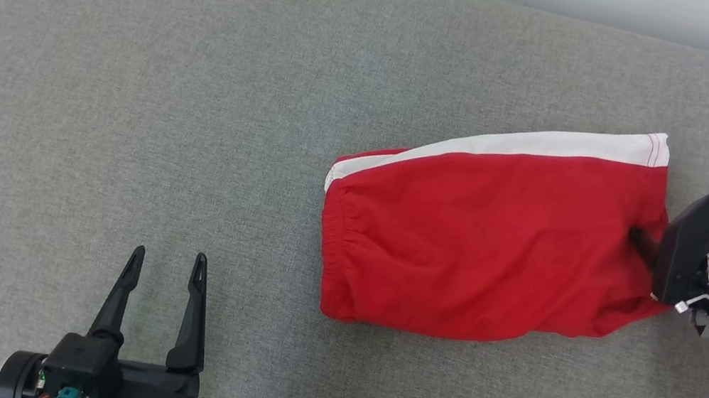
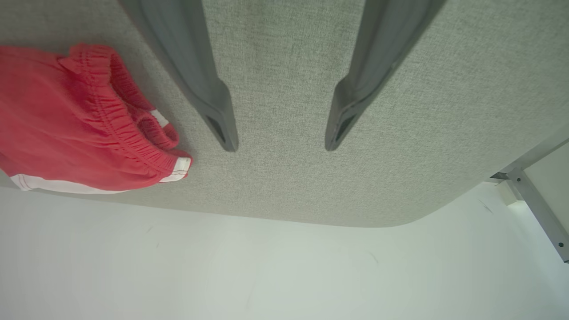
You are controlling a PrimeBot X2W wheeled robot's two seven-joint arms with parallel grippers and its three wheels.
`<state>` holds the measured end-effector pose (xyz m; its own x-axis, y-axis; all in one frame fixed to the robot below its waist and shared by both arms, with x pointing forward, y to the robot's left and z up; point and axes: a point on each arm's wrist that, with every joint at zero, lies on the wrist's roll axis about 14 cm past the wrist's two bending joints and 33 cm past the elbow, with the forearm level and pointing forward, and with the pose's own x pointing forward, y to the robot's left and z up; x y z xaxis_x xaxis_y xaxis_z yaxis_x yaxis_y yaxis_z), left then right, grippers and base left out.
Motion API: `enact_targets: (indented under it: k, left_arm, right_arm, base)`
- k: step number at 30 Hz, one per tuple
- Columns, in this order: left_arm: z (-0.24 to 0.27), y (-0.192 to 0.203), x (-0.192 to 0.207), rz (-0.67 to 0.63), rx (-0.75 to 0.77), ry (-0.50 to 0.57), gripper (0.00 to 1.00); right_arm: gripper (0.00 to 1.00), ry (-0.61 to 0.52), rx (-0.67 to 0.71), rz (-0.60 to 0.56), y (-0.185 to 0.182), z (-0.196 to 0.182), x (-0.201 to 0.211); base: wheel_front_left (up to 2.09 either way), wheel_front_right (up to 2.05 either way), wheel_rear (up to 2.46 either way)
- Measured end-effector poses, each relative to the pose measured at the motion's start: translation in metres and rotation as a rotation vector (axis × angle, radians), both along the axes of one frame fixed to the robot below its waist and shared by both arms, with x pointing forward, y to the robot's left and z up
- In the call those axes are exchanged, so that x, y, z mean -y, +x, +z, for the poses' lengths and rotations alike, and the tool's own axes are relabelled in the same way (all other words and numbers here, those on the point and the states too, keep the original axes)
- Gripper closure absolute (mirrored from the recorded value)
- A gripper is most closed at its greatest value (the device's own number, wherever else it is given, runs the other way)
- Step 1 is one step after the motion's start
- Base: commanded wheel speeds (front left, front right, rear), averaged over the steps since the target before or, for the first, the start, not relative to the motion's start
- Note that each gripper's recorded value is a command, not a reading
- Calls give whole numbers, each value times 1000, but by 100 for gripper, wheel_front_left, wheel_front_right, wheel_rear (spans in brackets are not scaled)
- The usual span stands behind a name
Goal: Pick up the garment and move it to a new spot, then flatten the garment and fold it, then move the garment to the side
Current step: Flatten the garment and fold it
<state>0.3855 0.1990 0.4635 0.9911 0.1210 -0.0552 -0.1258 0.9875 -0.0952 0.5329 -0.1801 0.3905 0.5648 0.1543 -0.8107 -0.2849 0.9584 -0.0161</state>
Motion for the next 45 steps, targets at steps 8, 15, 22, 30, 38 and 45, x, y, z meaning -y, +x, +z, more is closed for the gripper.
enact_targets:
  k: [8,15,22,30,38,45]
  left_arm:
    - [0,0,3,-13,2,-12,0]
    - [1,-4,9,-38,6,-21,0]
    - [5,-7,18,-70,19,-20,0]
    - [9,-15,24,-85,28,-27,0]
    - [14,-22,28,-92,44,-40,0]
    - [16,-24,29,-93,48,-50,0]
  right_arm:
    - [100,-58,-4,38,-16,3,5]
    - [100,-91,67,-36,-22,12,33]
    - [100,-167,182,-133,-28,34,78]
    - [100,-255,319,-208,-39,73,114]
    - [100,-278,457,-139,-43,113,87]
    - [100,-189,488,37,-48,121,5]
  base:
    - [0,0,0]
    - [0,0,0]
    - [0,0,0]
    - [0,0,0]
    - [0,0,0]
    - [0,0,0]
